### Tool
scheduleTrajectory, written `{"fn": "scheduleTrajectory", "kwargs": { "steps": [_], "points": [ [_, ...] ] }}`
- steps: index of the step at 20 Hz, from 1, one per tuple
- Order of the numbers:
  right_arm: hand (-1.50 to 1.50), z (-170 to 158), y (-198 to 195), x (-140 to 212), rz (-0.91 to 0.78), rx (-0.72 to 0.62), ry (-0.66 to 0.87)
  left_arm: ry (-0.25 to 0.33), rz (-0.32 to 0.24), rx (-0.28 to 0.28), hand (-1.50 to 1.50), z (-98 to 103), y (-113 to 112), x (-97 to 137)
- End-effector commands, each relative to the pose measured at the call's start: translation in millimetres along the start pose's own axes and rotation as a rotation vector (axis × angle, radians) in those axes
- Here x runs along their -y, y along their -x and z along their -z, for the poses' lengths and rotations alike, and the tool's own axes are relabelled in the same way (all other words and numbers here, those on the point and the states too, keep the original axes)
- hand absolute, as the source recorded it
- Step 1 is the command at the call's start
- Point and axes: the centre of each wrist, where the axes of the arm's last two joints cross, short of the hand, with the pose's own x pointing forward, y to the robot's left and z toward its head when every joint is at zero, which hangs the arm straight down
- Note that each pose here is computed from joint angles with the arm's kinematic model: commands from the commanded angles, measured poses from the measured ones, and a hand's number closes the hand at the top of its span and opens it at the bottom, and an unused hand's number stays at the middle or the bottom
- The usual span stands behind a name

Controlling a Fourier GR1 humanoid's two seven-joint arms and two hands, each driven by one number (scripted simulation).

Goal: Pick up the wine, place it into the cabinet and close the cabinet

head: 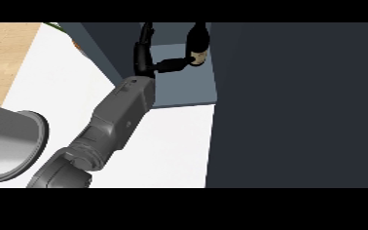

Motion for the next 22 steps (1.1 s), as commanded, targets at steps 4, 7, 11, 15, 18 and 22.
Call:
{"fn": "scheduleTrajectory", "kwargs": {
  "steps": [4, 7, 11, 15, 18, 22],
  "points": [
    [-1.50, -7.8, -4.5, -1.1, 0.031, 0.012, -0.021, -0.050, -0.023, 0.018, -1.50, -7.7, 15.0, -13.0],
    [-1.50, -12.4, -12.1, -5.2, 0.024, 0.035, -0.039, -0.037, -0.014, 0.024, -1.50, -13.2, 23.2, -18.5],
    [-1.50, -3.7, -2.8, 1.5, 0.038, 0.031, -0.022, 0.006, -0.033, 0.039, -1.50, -11.5, 18.2, -11.9],
    [-1.50, 0.4, -3.9, 4.6, 0.032, 0.027, -0.021, 0.024, -0.078, 0.057, -1.50, -18.7, 24.5, -11.6],
    [-1.50, 3.2, -4.9, -0.4, 0.035, 0.025, -0.037, 0.064, -0.069, 0.064, -1.50, -12.6, 20.0, -13.4],
    [-1.50, 6.2, -6.3, -3.1, 0.044, 0.034, -0.028, 0.079, -0.099, 0.054, -1.50, -15.5, 20.0, -8.7]
  ]
}}
